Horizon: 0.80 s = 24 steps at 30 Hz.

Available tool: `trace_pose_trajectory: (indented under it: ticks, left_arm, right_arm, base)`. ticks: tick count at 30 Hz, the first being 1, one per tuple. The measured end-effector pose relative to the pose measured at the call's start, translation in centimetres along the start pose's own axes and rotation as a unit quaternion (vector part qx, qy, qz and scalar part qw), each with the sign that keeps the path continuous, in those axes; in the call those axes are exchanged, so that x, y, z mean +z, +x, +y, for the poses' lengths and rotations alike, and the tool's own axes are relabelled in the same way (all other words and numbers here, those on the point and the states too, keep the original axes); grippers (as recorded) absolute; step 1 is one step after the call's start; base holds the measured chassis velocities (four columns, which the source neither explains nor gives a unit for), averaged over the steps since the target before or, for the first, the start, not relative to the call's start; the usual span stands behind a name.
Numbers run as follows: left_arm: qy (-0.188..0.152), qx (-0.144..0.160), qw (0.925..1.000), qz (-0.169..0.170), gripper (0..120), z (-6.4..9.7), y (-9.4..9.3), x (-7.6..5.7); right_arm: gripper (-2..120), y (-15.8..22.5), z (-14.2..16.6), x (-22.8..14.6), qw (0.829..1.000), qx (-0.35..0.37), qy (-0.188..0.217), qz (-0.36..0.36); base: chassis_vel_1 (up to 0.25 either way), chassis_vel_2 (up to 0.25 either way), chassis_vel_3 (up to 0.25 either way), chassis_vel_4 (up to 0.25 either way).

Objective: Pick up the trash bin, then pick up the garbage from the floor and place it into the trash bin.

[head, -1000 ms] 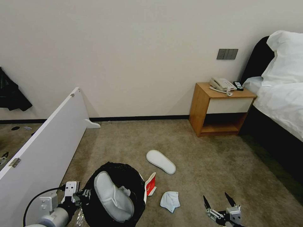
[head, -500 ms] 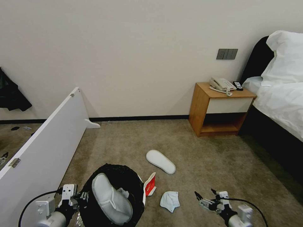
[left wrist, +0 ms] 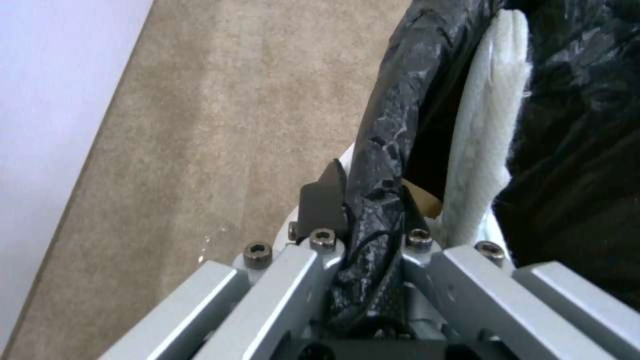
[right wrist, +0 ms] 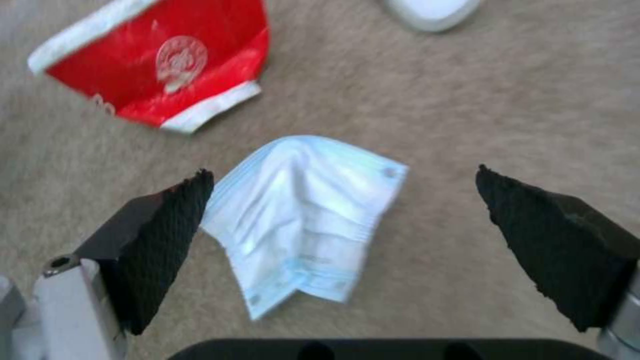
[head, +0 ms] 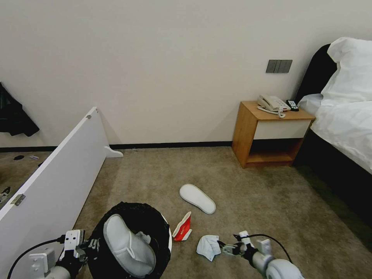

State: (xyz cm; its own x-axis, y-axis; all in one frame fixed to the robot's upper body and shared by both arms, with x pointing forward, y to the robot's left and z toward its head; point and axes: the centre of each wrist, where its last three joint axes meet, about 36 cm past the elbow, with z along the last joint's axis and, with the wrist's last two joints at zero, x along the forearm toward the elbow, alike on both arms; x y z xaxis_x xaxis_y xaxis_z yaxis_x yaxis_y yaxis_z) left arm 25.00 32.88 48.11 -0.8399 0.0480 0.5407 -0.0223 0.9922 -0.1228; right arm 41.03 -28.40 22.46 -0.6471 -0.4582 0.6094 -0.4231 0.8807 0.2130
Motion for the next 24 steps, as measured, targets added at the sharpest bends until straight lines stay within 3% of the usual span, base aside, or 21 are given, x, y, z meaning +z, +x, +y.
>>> trace_pose_trajectory:
  ticks: [11, 24]
  left_arm:
    - [0.004, -0.012, 0.9999, -0.001, 3, 0.5, 1.4, 0.2]
    - [0.003, -0.007, 1.0, -0.005, 3, 0.0, 1.5, 0.0]
  right_arm:
    - [100, -5.8, 6.5, -2.1, 0.997, -0.004, 0.008, 0.071]
    - [100, -6.3, 7.5, -1.8, 0.991, 0.042, 0.012, 0.127]
  base:
    - [0.0, 0.0, 0.0, 0.0]
    - [0.0, 0.0, 0.0, 0.0]
